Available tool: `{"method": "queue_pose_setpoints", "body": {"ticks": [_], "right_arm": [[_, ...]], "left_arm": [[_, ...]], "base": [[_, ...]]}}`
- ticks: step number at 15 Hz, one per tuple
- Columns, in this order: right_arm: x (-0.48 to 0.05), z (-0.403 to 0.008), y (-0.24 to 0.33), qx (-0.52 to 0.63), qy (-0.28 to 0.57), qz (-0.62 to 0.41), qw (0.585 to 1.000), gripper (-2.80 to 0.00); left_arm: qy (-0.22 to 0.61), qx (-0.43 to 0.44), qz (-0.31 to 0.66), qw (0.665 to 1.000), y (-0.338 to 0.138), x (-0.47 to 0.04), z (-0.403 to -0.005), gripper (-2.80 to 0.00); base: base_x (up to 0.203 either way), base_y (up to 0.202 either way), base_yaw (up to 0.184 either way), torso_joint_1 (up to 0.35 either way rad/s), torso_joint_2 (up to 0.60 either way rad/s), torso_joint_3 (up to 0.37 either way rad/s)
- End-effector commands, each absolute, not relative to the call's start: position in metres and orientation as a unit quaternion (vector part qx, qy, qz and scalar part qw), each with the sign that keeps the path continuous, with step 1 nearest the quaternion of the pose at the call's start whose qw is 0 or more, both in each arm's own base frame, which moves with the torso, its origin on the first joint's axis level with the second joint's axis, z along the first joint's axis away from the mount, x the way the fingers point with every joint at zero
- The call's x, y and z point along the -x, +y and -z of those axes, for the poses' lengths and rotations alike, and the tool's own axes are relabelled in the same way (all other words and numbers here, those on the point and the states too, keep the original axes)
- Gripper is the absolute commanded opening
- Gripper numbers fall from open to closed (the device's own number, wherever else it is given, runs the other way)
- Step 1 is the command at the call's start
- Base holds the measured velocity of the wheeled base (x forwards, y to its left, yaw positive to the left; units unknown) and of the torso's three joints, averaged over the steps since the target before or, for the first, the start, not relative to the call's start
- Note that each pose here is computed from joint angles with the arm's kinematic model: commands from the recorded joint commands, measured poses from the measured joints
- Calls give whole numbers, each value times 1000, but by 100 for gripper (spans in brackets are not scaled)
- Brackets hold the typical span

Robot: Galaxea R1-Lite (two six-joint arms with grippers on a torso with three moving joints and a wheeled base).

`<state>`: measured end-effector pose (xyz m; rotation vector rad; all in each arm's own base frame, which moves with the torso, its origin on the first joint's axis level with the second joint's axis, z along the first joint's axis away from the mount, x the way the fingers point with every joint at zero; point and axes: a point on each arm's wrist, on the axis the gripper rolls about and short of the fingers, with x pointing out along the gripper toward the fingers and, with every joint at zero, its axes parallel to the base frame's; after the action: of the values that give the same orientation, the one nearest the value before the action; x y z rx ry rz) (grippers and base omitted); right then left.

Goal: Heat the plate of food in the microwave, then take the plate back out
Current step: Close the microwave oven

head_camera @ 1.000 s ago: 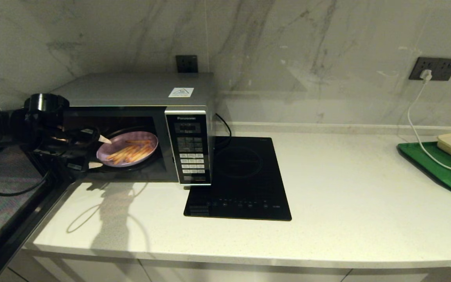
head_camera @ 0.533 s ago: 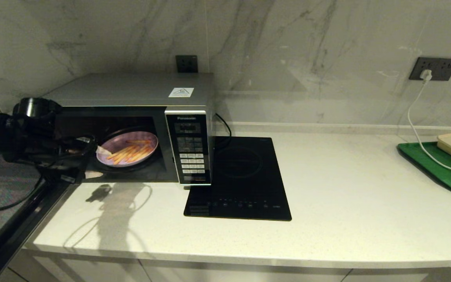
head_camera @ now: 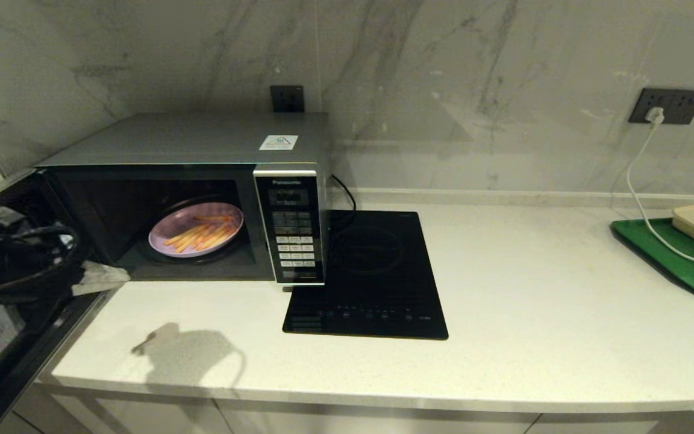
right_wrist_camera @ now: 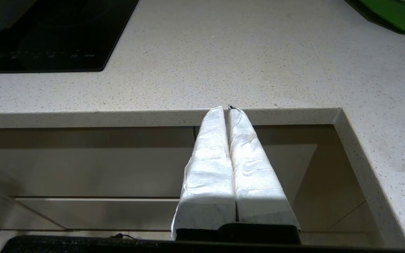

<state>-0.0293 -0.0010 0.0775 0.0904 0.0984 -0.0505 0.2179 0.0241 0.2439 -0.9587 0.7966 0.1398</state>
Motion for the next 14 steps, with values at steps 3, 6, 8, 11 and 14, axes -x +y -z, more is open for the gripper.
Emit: {"method": "queue_pose_setpoints", "body": {"ticks": [3, 6, 8, 11, 14], "right_arm": [[29, -77, -1, -45, 50, 25, 997, -280], [29, -77, -1, -46, 50, 25, 997, -280], [29, -77, -1, -45, 50, 25, 997, -280], [29, -77, -1, -45, 50, 25, 997, -280], [29, -77, -1, -46, 50, 25, 997, -280]], "left_arm": [[256, 272, -112, 921, 58, -145, -310, -280], [192, 151, -200, 949, 100, -134, -326, -280], [147, 108, -232, 955, 128, -146, -336, -280], [136, 73, -262, 953, 146, -145, -350, -280], [198, 34, -282, 938, 175, -149, -333, -280]], "base": [[0, 0, 0, 0, 0, 0], [0, 0, 0, 0, 0, 0], [0, 0, 0, 0, 0, 0], [0, 0, 0, 0, 0, 0], [0, 0, 0, 0, 0, 0]]}}
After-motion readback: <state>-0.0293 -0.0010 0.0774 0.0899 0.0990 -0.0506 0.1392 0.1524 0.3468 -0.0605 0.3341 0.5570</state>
